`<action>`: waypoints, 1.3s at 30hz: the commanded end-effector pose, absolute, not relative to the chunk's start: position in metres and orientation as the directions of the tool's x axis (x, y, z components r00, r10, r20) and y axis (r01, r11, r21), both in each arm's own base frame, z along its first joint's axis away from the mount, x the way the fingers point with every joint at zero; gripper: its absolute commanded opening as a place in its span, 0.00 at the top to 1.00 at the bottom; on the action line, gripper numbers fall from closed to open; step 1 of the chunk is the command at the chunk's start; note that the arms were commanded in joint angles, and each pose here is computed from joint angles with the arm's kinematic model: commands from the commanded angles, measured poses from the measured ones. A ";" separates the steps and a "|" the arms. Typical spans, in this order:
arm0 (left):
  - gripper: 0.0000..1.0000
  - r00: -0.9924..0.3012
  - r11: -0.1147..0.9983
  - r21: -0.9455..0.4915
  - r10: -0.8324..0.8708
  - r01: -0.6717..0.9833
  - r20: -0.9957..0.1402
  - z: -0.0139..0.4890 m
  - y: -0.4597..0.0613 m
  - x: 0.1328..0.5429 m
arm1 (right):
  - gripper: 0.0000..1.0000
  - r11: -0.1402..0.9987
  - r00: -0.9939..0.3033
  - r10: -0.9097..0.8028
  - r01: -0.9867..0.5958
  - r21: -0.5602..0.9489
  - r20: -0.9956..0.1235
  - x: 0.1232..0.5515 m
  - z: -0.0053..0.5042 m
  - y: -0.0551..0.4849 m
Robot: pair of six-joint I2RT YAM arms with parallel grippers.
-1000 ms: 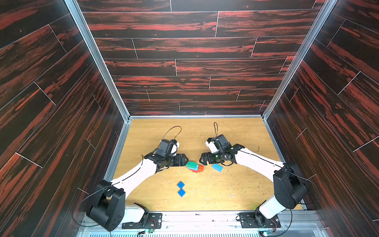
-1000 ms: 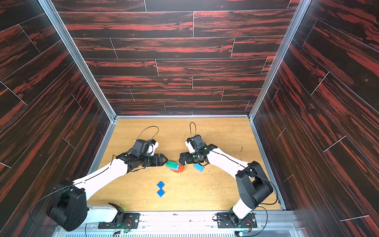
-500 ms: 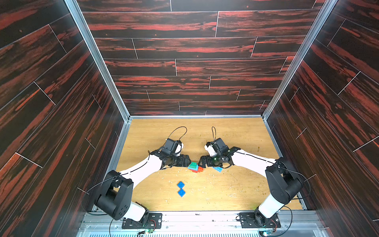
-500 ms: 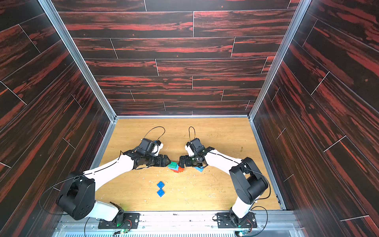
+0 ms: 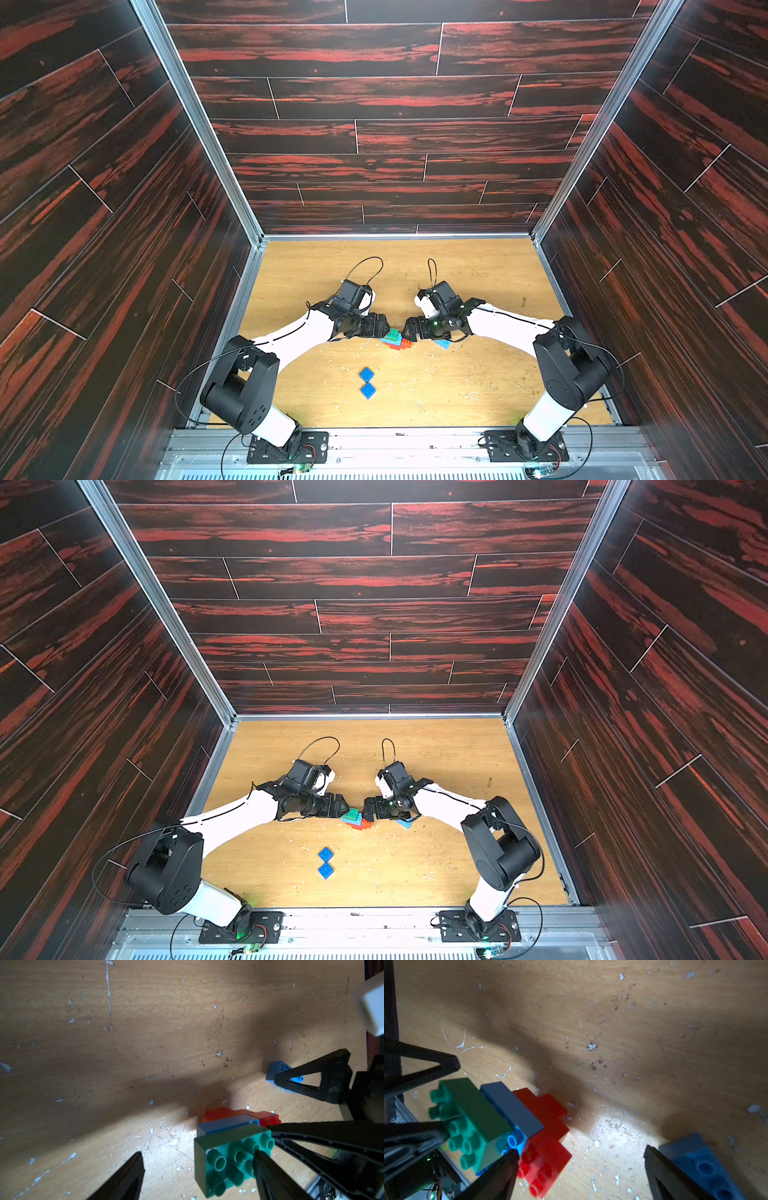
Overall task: Assemble a heart with lego
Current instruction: Assemble the lego brick with the lego brick.
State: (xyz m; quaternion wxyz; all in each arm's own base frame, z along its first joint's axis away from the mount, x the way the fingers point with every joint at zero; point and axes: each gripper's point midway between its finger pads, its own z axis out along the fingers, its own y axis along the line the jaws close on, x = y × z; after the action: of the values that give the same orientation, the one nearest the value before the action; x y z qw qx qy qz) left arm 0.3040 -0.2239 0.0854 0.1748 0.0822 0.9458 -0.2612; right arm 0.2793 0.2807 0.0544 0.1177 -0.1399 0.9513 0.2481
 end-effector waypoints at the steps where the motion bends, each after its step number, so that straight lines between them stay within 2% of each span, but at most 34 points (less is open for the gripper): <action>1: 0.14 -0.920 0.855 -0.452 0.070 0.254 -0.385 0.090 -0.225 0.309 | 0.02 0.855 -0.941 -0.211 -0.308 0.416 -0.264 0.275 0.042 0.275; 11: 0.14 -0.932 0.848 -0.472 0.066 0.242 -0.357 0.083 -0.229 0.307 | 0.02 0.863 -0.942 -0.214 -0.306 0.401 -0.259 0.275 0.040 0.273; 20: 0.14 -0.938 0.871 -0.428 0.095 0.241 -0.334 0.069 -0.217 0.289 | 0.02 0.868 -0.940 -0.221 -0.310 0.387 -0.258 0.276 0.037 0.275; 29: 0.14 -0.915 0.921 -0.273 0.166 0.277 -0.367 0.057 -0.198 0.285 | 0.02 0.869 -0.940 -0.223 -0.311 0.385 -0.257 0.276 0.036 0.276; 35: 0.15 -0.916 0.925 -0.211 0.239 0.316 -0.323 0.046 -0.196 0.278 | 0.02 0.875 -0.939 -0.230 -0.315 0.367 -0.257 0.274 0.035 0.275; 39: 0.15 -0.931 0.930 -0.218 0.231 0.297 -0.284 0.038 -0.191 0.265 | 0.02 0.884 -0.941 -0.226 -0.306 0.353 -0.251 0.275 0.032 0.272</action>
State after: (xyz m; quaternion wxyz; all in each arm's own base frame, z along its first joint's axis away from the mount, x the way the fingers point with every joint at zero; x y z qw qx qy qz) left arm 0.3017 -0.2191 0.0809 0.2081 0.1267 0.9496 -0.1973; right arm 0.2803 0.2811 0.0513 0.1225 -0.1420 0.9538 0.2348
